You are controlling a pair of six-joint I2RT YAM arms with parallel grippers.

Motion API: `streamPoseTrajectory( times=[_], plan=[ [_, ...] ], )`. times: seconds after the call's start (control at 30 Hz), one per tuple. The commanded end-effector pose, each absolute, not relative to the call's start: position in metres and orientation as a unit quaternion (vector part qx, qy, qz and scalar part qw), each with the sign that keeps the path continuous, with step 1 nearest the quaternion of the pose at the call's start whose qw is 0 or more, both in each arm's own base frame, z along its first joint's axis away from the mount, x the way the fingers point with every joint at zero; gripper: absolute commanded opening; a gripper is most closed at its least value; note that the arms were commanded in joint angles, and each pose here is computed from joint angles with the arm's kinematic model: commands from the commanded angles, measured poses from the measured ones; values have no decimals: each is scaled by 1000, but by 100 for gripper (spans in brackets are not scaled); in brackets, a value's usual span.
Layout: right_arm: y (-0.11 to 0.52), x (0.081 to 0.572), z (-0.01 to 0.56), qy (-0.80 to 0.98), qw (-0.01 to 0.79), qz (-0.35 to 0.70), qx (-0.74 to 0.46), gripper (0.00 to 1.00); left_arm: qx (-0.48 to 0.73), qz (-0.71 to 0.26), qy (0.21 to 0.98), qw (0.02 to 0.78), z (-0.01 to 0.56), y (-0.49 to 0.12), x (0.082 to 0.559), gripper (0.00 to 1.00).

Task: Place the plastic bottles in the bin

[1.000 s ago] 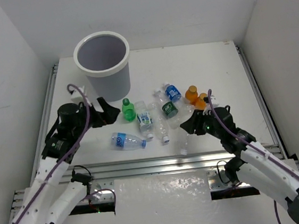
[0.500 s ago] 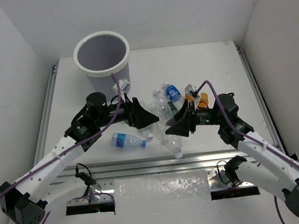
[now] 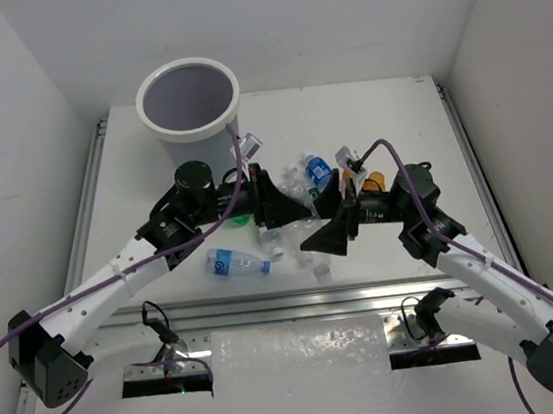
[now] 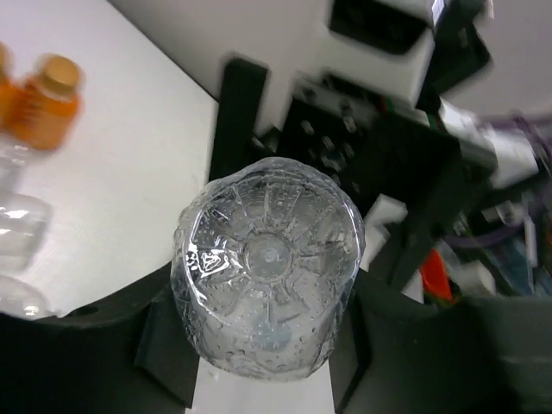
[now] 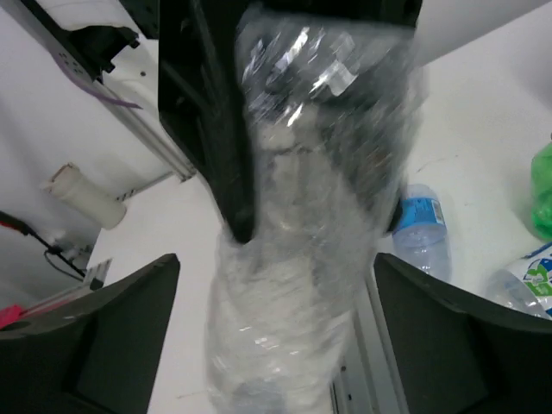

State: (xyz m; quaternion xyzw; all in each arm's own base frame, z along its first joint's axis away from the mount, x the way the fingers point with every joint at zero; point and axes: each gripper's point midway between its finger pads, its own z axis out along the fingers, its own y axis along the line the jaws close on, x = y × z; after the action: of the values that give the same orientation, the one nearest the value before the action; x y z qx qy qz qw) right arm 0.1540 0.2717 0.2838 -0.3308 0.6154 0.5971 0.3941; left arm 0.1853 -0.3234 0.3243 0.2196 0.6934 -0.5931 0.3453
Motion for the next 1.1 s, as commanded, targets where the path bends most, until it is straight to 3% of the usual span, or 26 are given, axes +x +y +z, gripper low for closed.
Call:
streamPoseTrajectory(
  times=[0.0,0.07,0.1,0.13,0.2,0.27,0.37,0.57,0.6,0.63,0.67,0.7,0.77,0.8,0.83,0.93,1.07],
  plan=[
    [265,163,288,622,446,551,-332,99,139,-517,705,464,373,-298,224,0],
    [251,185,282,656,494,489,-295,99,75,-451,720,522,399,-270,249,0],
    [242,189,264,694,482,460,-272,99,5,-357,761,541,380,-239,275,0],
    [232,195,266,707,498,433,-254,99,-30,-327,754,569,407,-220,284,0],
    [198,219,242,772,510,334,-180,99,-103,-220,768,593,403,-174,312,0],
    [166,232,235,804,524,255,-123,99,-156,-181,746,622,433,-126,335,0],
    [160,230,232,812,518,237,-125,99,-235,-118,720,642,451,-58,366,0],
    [169,229,215,818,497,248,-148,99,-268,-58,691,669,476,-14,442,0],
    [174,228,209,822,486,255,-155,99,-260,-47,716,646,450,-18,469,3],
    [177,228,204,824,479,258,-159,99,-261,-49,707,655,462,-15,477,8],
    [180,230,199,828,470,259,-162,99,-252,-44,730,634,437,-21,499,26],
    [188,227,196,827,458,274,-177,99,-255,-46,723,641,449,-20,504,43],
    [199,225,195,824,442,295,-199,99,-263,-26,743,615,423,-18,521,68],
    [206,226,190,827,427,302,-207,99,-263,-29,739,620,429,-18,524,91],
    [211,226,190,825,419,311,-216,99,-263,-28,741,618,425,-19,527,98],
    [241,219,192,811,391,336,-277,99,-256,-37,741,620,424,-23,531,100],
    [287,214,183,802,394,262,-364,99,-257,-35,751,607,431,-18,493,100]
  ],
)
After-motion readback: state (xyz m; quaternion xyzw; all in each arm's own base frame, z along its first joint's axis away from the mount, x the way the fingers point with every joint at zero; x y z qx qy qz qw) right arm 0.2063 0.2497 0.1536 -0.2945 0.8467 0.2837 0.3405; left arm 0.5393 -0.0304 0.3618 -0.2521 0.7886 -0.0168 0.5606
